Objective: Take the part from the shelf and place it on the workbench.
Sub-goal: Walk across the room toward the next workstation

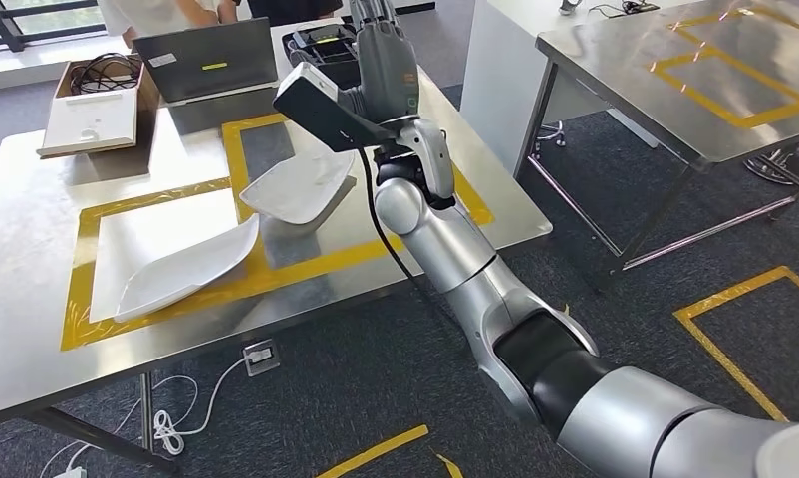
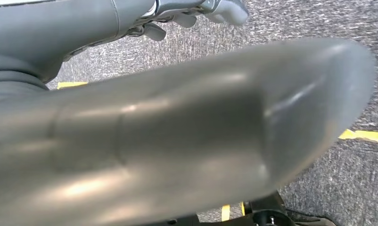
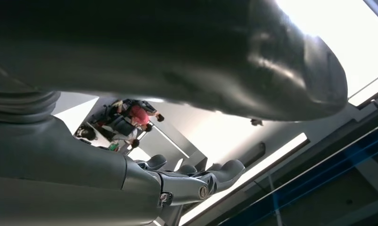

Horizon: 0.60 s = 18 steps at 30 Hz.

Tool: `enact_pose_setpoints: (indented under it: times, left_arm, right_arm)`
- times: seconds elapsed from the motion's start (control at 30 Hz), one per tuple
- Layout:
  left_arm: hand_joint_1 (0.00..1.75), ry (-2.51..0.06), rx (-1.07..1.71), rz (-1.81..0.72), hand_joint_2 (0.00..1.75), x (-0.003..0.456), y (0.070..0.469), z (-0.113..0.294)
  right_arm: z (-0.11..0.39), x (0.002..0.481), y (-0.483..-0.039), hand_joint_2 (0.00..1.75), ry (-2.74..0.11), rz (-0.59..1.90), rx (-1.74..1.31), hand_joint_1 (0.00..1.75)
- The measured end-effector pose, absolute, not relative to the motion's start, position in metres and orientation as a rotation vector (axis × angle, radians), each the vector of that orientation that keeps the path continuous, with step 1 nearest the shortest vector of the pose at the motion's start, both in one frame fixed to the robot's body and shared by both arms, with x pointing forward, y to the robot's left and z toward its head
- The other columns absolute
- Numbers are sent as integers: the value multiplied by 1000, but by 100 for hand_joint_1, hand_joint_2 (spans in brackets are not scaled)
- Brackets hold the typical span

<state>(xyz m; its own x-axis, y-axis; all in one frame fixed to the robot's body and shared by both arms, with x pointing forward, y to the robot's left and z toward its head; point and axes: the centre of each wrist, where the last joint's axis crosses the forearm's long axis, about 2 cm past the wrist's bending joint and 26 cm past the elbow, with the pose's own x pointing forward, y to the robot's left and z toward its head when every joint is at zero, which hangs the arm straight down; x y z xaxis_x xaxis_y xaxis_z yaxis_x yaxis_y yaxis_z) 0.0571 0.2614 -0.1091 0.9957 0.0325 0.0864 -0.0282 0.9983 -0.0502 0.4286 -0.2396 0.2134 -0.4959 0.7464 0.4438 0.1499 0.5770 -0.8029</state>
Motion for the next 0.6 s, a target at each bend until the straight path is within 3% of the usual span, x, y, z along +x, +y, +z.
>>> enact_pose_setpoints:
  times: [0.33, 0.6]
  left_arm:
    - [0, -68, -61, 43, 0, 51, 255, -110]
    - [0, -46, -64, 46, 0, 47, 253, -110]
  right_arm:
    - [196, 417, -253, 0, -1919, 901, -783, 0]
    - [169, 392, -308, 0, -1848, 807, -879, 0]
